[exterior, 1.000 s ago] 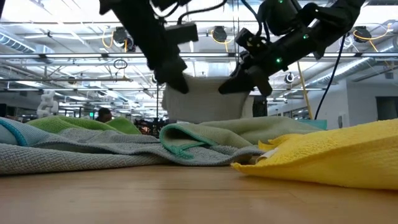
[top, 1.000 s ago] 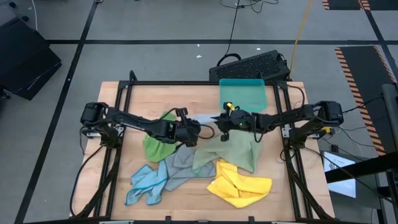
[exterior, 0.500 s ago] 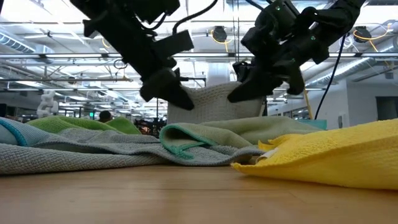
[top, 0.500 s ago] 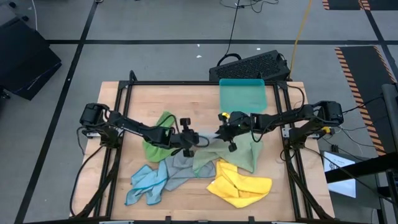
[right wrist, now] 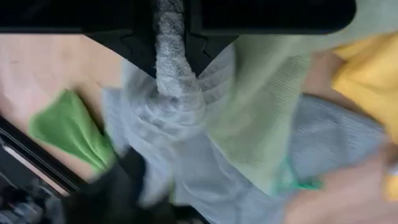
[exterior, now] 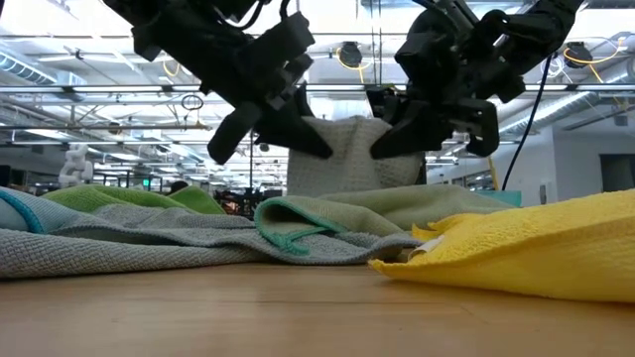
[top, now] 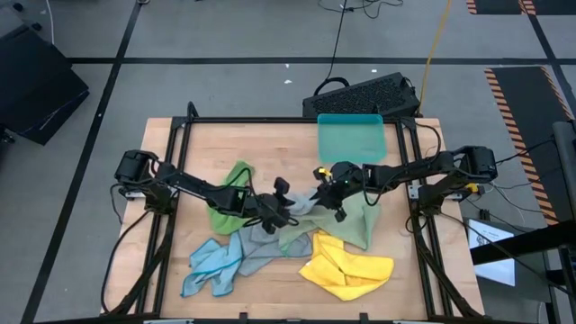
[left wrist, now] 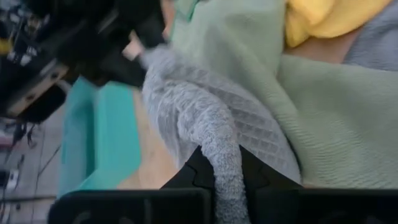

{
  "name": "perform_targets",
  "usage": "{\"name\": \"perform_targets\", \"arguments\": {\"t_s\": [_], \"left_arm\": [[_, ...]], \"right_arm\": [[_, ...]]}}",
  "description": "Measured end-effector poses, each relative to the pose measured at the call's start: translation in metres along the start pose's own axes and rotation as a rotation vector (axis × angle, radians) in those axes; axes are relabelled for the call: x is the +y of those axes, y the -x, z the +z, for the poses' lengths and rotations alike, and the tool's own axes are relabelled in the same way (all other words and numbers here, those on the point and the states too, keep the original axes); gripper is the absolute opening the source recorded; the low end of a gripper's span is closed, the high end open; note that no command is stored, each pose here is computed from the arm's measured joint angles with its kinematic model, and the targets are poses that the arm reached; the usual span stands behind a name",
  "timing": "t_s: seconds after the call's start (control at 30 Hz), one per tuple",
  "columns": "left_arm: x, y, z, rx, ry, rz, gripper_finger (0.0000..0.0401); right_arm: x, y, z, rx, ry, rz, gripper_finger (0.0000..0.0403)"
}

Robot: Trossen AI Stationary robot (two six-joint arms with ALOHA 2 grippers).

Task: Fold microfiber towels
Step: Put the folded gray microfiber cloth into the bin

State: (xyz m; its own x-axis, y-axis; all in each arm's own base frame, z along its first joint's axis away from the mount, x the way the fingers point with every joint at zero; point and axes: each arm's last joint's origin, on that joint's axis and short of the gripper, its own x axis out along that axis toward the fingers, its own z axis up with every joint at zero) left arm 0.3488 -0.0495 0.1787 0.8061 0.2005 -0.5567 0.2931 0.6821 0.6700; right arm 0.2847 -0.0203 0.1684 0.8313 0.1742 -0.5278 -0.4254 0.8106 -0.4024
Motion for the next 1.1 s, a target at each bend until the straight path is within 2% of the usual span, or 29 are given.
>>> {"name": "perform_targets", "arguments": {"t_s": [0.2,0.53,0.7,0.87,1.1], "left_arm": [[0.001,-0.001,0.0,-0.077,-0.001,-0.084,0.0018],[0.003,-0.001,0.003,-0.131,-0.032,-0.086,0.0016],[0.003,-0.001,0.003,-0.147,-0.037,-0.106,0.0017],[0.002,-0.001,0.003,-0.165,-0.038,-0.128,0.0016],[0.004,-0.001,0.005,-0.181,-0.072,-0.111,0.0016]], "right_arm": [[-0.001,0.0,-0.002,0.058,-0.02,-0.052,0.005],[0.0,-0.001,-0.002,0.176,-0.068,-0.217,0.0135],[0.001,0.002,0.001,0.225,-0.056,-0.283,0.0163],[-0.001,0.01,0.006,0.229,-0.068,-0.332,0.0163],[-0.001,0.014,0.01,0.204,-0.122,-0.343,0.0131]]}}
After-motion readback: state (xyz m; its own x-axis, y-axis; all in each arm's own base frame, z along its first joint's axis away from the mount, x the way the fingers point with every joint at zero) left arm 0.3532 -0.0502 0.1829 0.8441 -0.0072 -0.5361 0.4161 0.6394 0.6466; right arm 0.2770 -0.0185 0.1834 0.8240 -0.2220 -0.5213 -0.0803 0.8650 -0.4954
